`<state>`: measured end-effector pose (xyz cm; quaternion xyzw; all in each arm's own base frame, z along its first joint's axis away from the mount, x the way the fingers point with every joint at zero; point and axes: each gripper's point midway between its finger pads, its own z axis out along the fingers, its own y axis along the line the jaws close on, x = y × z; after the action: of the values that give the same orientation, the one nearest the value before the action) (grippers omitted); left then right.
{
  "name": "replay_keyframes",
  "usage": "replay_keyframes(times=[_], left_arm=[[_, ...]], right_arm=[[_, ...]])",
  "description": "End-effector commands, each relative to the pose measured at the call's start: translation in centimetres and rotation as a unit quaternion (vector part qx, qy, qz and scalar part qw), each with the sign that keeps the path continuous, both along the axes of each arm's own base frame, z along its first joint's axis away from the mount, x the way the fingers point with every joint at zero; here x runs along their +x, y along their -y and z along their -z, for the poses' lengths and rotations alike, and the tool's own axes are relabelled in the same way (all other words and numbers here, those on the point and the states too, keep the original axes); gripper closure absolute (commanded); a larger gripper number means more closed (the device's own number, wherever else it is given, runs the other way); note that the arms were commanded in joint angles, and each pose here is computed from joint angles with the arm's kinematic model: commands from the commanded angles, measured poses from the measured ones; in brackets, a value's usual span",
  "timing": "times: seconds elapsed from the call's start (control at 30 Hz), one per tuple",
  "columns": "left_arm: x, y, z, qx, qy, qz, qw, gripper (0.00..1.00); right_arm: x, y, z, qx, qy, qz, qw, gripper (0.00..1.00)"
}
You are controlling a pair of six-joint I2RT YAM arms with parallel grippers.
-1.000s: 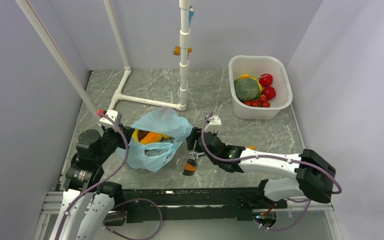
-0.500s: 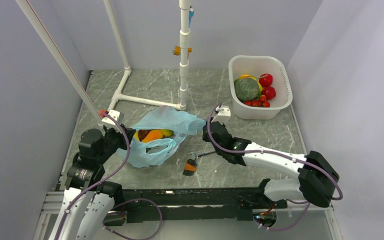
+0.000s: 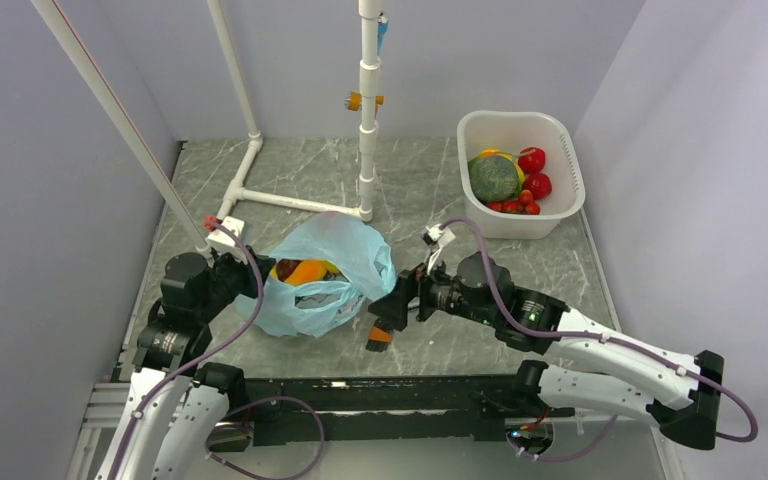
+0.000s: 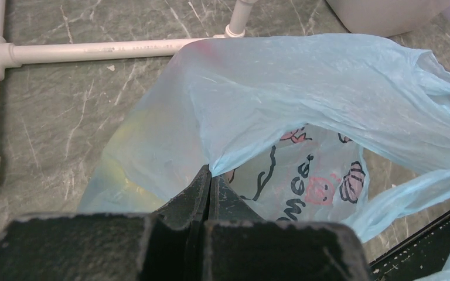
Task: Take the fake fruits out of the plastic bag
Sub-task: Adjust the plastic bag at the center of the board.
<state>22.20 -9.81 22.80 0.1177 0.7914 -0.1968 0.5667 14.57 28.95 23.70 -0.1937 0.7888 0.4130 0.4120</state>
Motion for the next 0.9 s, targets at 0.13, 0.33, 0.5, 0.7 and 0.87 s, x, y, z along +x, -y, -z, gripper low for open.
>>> replay_keyframes(times=[0.13, 0.33, 0.5, 0.7, 0.87], left_arm=[[0.4, 0.4, -2.0, -0.005, 0.035, 0.012, 0.999, 1.0], [0.5, 0.3, -2.0, -0.003, 0.035, 0.009, 0.999, 1.0], [0.4, 0.2, -2.0, -0.004, 0.033, 0.007, 0.999, 1.0], [0.5, 0.2, -2.0, -0.003, 0.032, 0.006, 0.999, 1.0], [0.5, 0.2, -2.0, -0.003, 0.032, 0.006, 0.999, 1.0]], right_arm=[[-3.8, -7.0, -6.4, 0.078, -0.056, -0.057, 0.994, 0.02], [-2.0, -6.5, -5.5, 0.13, -0.132, 0.042, 0.982, 0.04], [-1.1, -7.6, -3.7, 0.106, -0.13, 0.055, 0.984, 0.08], [-0.7, -11.6, -4.5, 0.101, -0.05, -0.005, 0.994, 0.33], [-6.2, -16.1, -8.3, 0.126, 0.108, -0.156, 0.974, 0.78]])
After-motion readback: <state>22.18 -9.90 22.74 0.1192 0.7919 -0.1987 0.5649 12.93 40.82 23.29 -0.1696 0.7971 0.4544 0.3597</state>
